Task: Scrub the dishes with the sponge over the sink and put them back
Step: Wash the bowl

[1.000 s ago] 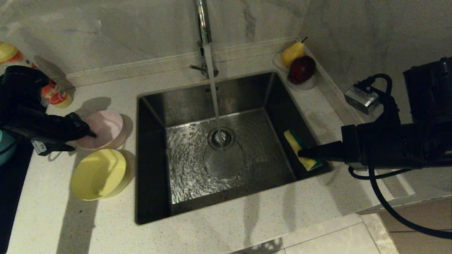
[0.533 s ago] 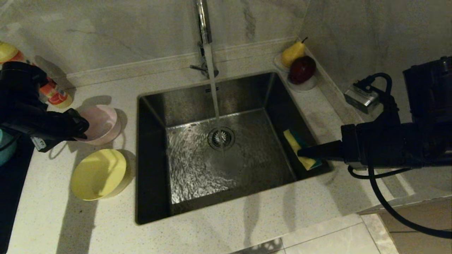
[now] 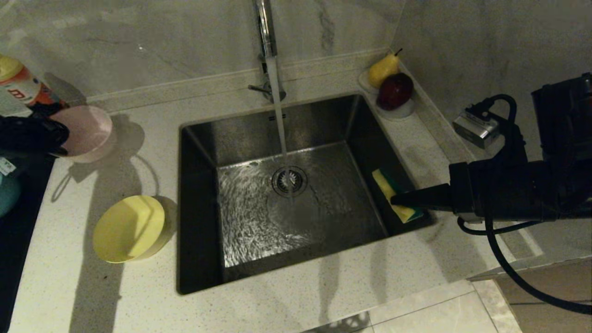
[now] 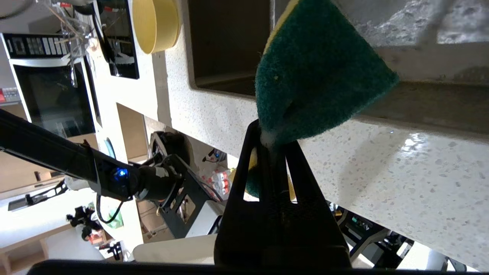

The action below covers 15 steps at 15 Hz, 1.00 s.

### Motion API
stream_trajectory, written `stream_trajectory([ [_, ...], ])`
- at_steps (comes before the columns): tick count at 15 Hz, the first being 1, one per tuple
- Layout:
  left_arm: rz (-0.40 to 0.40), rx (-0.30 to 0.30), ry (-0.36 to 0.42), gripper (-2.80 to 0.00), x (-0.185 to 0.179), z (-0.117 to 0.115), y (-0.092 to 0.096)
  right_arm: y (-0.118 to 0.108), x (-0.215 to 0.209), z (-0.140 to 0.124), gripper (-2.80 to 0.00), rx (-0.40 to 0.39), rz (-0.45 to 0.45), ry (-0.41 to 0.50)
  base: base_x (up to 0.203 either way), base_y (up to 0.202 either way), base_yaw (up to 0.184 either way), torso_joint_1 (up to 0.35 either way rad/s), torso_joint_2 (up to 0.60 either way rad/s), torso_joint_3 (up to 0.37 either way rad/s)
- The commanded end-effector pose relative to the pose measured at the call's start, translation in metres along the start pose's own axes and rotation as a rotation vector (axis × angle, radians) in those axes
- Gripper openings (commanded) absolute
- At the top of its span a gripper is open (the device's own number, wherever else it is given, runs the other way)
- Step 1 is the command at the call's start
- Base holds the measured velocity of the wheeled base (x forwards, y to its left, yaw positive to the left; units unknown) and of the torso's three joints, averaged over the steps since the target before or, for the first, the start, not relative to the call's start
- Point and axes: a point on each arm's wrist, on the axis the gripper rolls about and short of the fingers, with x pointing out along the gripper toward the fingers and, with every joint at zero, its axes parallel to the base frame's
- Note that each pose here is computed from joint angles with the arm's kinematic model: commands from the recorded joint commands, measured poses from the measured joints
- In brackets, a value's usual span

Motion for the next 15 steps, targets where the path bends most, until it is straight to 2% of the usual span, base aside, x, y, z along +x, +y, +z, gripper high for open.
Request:
stream_trajectory([
  [1, -0.065, -0.016, -0.108, -2.80, -0.042, 0.017, -0.009, 0.001, 0.001, -0.002, -2.80, 0.001, 0.008, 0.010, 0.000, 0.000, 0.000, 0.000, 0.00, 0.000],
  [3, -0.135, 0.000, -0.143, -2.80, -0.066, 0.017, -0.024, 0.002, 0.001, -0.001, -2.80, 0.001, 0.008, 0.008, 0.000, 0.000, 0.000, 0.000, 0.00, 0.000],
  [6, -0.267, 0.068, -0.098, -2.80, -0.086, -0.006, -0.063, 0.000, 0.003, -0.003, -2.80, 0.005, 0.002, 0.017, 0.000, 0.000, 0.000, 0.000, 0.00, 0.000],
  [8, -0.353, 0.132, -0.013, -2.80, -0.094, -0.034, -0.092, -0.001, 0.004, -0.003, -2.80, 0.006, 0.001, 0.020, 0.000, 0.000, 0.000, 0.000, 0.00, 0.000],
  [11, -0.406, 0.227, 0.095, -2.80, -0.099, -0.082, -0.127, -0.001, 0.003, -0.004, -2.80, 0.006, 0.000, 0.018, 0.000, 0.000, 0.000, 0.000, 0.00, 0.000],
  [15, -0.476, 0.330, 0.206, -2.80, -0.109, -0.135, -0.156, -0.001, 0.001, -0.005, -2.80, 0.006, 0.000, 0.016, 0.000, 0.000, 0.000, 0.000, 0.00, 0.000],
])
